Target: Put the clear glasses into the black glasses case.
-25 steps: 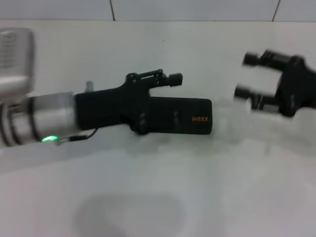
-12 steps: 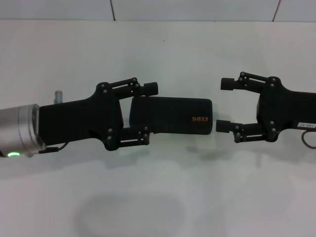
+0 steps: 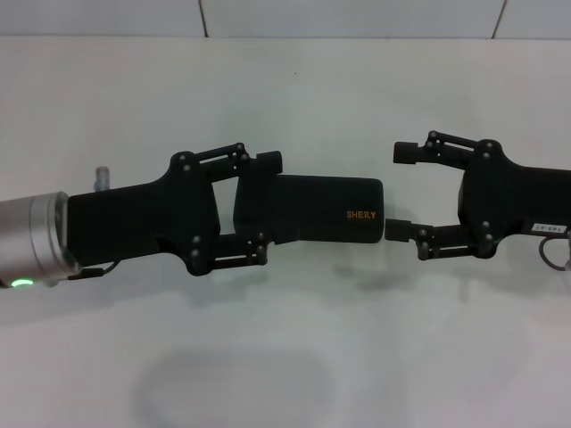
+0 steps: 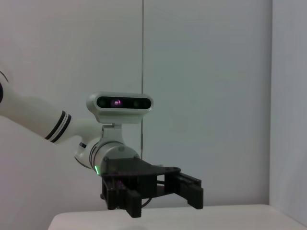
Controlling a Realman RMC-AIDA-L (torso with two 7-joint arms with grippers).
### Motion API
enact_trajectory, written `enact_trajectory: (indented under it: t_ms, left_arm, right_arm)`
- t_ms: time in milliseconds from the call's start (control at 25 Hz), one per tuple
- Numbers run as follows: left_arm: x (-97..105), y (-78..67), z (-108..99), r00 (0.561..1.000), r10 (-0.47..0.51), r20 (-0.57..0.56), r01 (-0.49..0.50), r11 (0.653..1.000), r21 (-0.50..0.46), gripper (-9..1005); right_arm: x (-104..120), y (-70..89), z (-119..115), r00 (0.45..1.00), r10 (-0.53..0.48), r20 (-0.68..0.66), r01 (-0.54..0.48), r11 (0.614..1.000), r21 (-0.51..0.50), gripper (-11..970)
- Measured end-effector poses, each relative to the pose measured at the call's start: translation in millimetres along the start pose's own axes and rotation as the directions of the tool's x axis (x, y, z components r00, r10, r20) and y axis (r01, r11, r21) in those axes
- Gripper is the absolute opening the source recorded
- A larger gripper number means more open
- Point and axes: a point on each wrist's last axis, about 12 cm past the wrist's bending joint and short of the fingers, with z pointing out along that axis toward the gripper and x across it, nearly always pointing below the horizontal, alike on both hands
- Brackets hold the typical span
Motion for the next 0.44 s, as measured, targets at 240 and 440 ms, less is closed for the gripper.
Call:
enact_trajectory:
  t_ms: [240, 440]
  left_arm:
    - [-0.6, 0.1, -0.6, 1.000, 0.011, 0.005, -0.011, 1.000, -0.004, 740]
    - [-0.5, -0.1, -0.3, 1.000, 0.011, 0.007, -0.011, 1.000, -0.004, 740]
  right_arm:
    - [3.3, -1.8, 0.6, 1.000, -0.003, -0.027, 0.003, 1.000, 0.016, 888]
    - [4.5, -1.4, 1.9, 0.999, -0.019, -0.033, 0.019, 1.000, 0.015, 888]
